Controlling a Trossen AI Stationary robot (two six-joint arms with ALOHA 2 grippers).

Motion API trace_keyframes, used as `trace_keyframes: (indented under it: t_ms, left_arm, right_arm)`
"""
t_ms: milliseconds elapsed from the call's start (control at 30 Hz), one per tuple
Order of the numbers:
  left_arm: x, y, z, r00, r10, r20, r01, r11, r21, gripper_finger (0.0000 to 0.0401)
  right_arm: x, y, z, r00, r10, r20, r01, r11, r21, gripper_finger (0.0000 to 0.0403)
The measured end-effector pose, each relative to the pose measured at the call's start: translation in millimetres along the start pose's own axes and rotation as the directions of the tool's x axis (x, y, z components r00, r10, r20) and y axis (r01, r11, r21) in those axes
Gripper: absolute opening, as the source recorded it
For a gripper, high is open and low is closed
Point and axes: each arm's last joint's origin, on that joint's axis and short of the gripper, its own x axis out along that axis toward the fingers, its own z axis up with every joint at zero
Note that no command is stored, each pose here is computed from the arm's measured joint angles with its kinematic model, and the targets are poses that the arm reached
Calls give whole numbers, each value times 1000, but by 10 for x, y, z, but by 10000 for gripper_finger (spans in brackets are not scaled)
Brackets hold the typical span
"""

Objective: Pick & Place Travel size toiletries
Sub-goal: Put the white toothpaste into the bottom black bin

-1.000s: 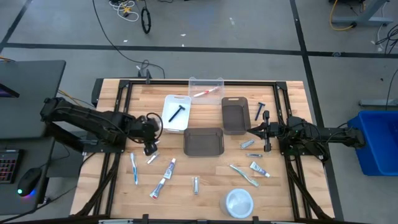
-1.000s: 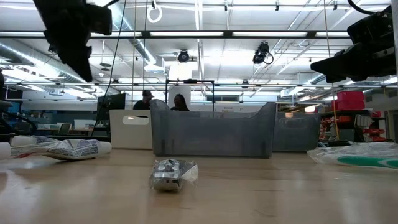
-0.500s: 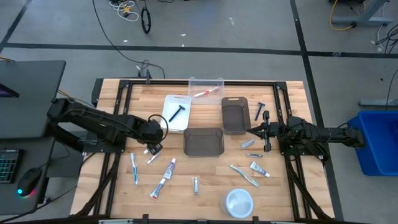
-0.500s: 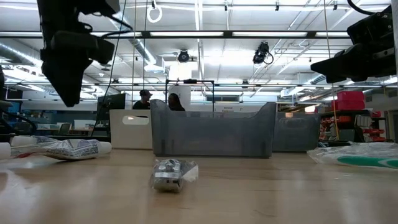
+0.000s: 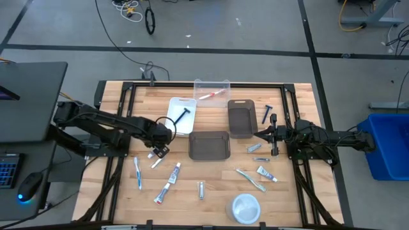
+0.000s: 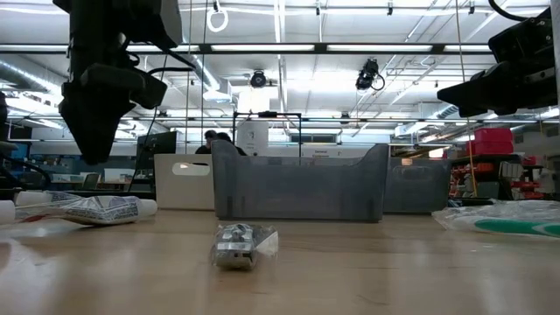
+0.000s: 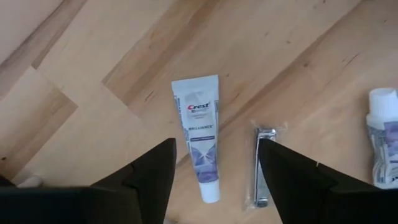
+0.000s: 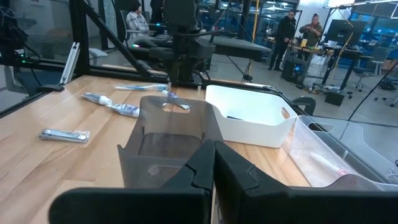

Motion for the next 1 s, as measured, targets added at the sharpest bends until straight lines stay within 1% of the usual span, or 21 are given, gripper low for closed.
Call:
trace_keyframes:
  t_ms: [333,567,833,1000]
  left_arm:
    - [199,118,-116,997,55,-53,-55,998,-4,238]
    - [313,147,-149,998,40,-42,-41,999,-7,238]
    - [316,126,-142,999,19,-32,-19,1000,-2,238]
    - [389,81,-155,998,40,-51,-39,999,21,238]
  right_arm:
    - [0,0,-1,1000,0,-1,0,1000,0,14]
    - [0,0,-2,1000,0,-1,0,1000,0,14]
    - [0,0,-1,1000,0,-1,0,1000,0,14]
    - [0,0,-1,1000,0,-1,0,1000,0,14]
